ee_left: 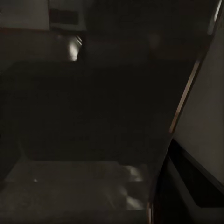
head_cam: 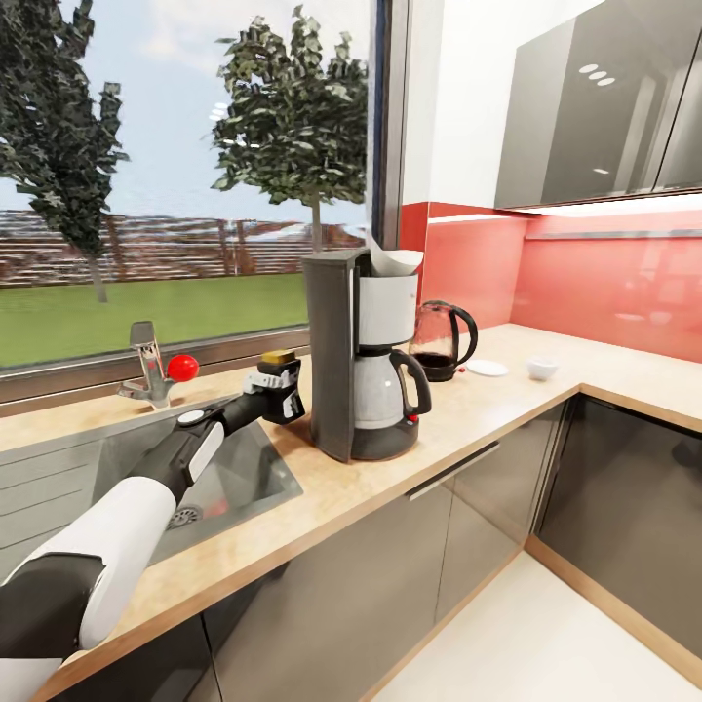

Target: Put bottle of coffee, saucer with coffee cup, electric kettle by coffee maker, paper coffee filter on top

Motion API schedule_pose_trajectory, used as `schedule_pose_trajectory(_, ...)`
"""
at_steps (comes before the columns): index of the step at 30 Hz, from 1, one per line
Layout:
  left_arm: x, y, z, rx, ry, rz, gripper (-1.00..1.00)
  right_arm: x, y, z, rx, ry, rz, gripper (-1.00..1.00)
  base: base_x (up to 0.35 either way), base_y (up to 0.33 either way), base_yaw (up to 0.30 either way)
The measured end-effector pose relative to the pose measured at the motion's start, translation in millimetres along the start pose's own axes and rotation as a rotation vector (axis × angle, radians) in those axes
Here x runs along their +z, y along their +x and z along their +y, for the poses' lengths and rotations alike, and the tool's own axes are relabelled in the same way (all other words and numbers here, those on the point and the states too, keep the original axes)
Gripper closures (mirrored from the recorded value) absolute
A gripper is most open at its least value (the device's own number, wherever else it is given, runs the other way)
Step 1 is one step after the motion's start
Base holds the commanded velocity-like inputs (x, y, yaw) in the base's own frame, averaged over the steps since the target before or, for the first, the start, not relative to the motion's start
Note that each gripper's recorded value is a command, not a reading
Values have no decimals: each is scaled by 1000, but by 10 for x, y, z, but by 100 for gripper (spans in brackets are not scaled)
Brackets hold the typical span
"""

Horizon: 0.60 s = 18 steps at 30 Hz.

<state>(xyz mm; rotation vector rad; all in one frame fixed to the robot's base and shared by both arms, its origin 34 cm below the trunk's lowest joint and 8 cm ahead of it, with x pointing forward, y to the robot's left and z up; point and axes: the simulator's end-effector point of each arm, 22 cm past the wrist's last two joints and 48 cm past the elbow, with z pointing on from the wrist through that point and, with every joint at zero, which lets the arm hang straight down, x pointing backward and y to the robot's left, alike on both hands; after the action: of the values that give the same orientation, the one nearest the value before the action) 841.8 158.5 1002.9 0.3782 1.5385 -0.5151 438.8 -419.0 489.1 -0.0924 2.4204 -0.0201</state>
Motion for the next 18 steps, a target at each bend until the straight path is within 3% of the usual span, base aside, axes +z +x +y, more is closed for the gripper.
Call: schedule_pose_trajectory(18,0,0,0,0,0,0,100,0,0,0,0,0,0,-100,28,0,0)
